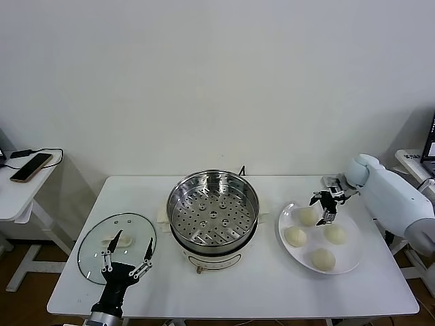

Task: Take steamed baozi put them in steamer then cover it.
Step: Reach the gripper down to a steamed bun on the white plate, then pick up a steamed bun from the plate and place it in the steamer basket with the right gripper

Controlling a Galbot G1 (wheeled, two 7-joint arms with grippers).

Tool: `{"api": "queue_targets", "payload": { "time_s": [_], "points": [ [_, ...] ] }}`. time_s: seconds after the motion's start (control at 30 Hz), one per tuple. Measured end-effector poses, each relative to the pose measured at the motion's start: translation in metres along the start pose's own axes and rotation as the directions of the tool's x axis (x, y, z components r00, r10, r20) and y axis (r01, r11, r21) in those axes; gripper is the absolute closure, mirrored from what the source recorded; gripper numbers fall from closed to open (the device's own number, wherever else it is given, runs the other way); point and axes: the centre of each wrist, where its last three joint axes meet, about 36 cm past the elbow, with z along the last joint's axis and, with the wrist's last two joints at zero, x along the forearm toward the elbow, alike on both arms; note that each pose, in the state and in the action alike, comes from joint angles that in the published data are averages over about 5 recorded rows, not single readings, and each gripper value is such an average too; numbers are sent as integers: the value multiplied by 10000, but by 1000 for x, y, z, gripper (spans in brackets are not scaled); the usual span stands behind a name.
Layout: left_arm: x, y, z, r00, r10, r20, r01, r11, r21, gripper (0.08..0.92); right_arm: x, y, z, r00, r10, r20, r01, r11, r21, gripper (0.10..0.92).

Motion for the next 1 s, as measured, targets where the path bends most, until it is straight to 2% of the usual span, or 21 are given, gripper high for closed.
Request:
{"api": "queue_targets", "payload": {
  "time_s": [0.4, 0.67, 0.83, 1.0],
  "points": [
    [-1, 1, -2, 9999, -85, 61, 85, 10000, -12, 177, 7, -6, -8, 9998, 201, -77, -197, 9985, 518, 315],
    [-5, 1, -5, 9998, -82, 199, 83, 10000, -1, 177, 62, -23, -37, 9973, 700, 203, -728, 9707, 2292, 334],
    [-6, -1, -7, 9997, -36, 252, 36, 10000, 33, 177, 114, -40, -93, 9912, 1120, 702, -1314, 8900, 4367, 336],
    [-5, -3, -10, 9996, -6, 298, 4, 10000, 73, 177, 162, -50, -166, 9847, 1348, 1107, -1744, 7403, 6492, 345]
  ]
}}
